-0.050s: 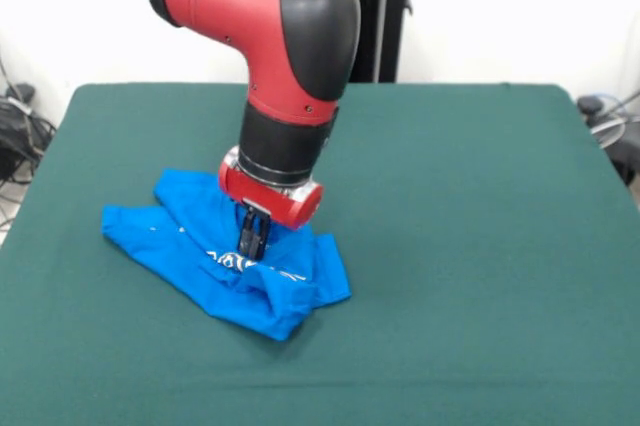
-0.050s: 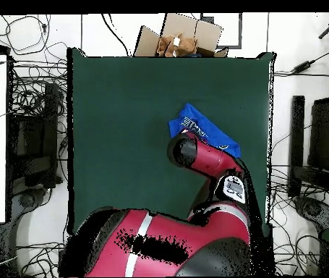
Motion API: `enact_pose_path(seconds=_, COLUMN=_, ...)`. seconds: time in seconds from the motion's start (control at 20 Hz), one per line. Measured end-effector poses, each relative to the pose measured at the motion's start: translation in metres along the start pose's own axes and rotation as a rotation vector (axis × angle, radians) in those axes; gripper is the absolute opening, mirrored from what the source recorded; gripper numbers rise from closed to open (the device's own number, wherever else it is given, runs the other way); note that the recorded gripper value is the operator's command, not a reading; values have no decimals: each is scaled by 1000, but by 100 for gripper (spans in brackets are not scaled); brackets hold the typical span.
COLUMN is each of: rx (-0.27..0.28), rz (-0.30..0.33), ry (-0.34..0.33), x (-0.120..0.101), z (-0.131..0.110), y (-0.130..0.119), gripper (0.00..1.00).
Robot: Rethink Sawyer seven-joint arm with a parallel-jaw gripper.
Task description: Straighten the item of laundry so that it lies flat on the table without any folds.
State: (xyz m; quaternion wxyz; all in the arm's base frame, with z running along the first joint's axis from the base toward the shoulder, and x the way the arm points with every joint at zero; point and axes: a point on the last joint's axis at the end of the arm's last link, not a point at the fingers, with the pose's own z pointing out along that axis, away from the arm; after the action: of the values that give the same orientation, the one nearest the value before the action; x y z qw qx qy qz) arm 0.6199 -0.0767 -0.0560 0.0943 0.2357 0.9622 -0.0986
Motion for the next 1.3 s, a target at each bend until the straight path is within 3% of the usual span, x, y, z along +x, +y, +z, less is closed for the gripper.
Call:
enact_pose_path(seconds=0.9, rx=18, rz=11, ry=13, x=-5, z=1, y=6, gripper=0)
enact_pose_path(seconds=1.05, rx=29, rz=35, ry=22, x=-7, z=1, y=11, gripper=0)
enact_pose_path(seconds=1.3, rx=48, rz=126, ry=27, x=-14, z=1, y=23, gripper=0)
